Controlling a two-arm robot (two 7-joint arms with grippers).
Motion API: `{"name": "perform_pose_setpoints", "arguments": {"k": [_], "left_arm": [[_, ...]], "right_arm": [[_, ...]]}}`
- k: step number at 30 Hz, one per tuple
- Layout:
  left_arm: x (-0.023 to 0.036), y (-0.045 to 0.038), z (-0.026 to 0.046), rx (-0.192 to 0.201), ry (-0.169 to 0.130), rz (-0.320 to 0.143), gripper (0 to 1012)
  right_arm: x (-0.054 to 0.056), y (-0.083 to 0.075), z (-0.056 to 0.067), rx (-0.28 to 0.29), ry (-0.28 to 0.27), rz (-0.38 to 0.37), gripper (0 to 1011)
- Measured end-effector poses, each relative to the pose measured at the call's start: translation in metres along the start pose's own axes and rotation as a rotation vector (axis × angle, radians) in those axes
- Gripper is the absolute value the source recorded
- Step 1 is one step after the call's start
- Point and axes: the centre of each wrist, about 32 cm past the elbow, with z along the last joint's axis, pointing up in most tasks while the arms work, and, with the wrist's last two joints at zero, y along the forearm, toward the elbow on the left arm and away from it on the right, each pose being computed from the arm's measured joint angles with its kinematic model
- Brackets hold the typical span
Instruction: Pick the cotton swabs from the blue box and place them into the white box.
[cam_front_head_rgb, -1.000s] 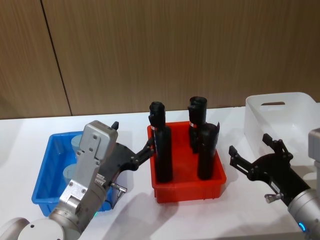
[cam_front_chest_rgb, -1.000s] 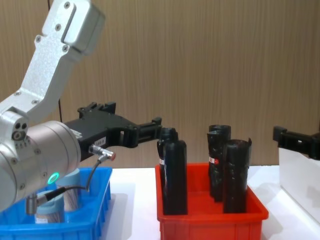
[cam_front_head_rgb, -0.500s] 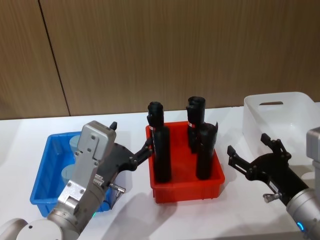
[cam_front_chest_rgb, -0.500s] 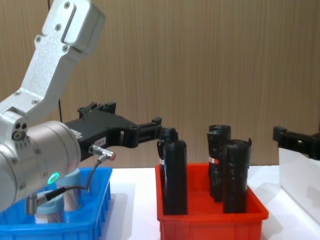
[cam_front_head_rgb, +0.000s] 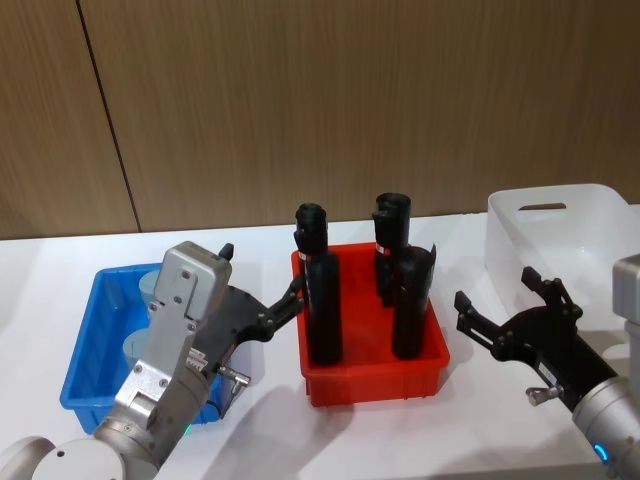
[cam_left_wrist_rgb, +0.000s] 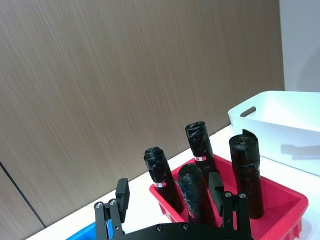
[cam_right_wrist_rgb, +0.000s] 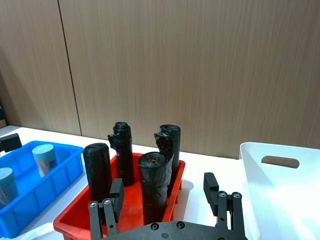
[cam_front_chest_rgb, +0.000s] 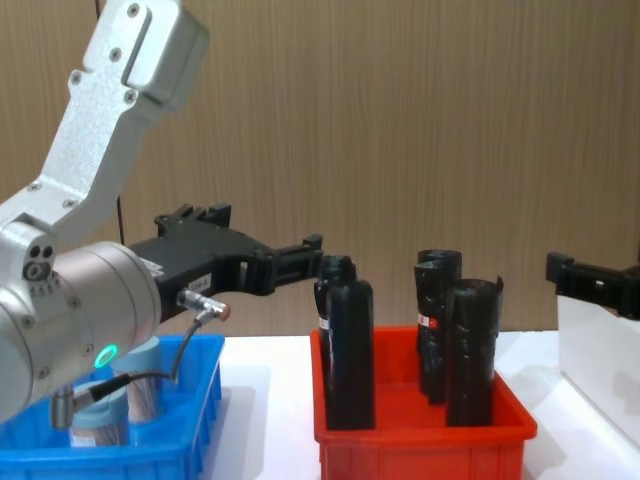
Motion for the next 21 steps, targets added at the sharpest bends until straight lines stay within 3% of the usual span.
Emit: {"name": "perform_pose_setpoints", "arguments": {"k": [9,21], "left_arm": [[0.0034,0.0009,-0.0015,0.016,0.024,0.022,1004],[0.0155,0.0020,-0.0098,0.057,0.085,0.062,1004]], "right_arm": [[0.000,0.000,0.000,0.000,0.000,0.000,1001],[0.000,0.000,0.000,0.000,0.000,0.000,1001]]}}
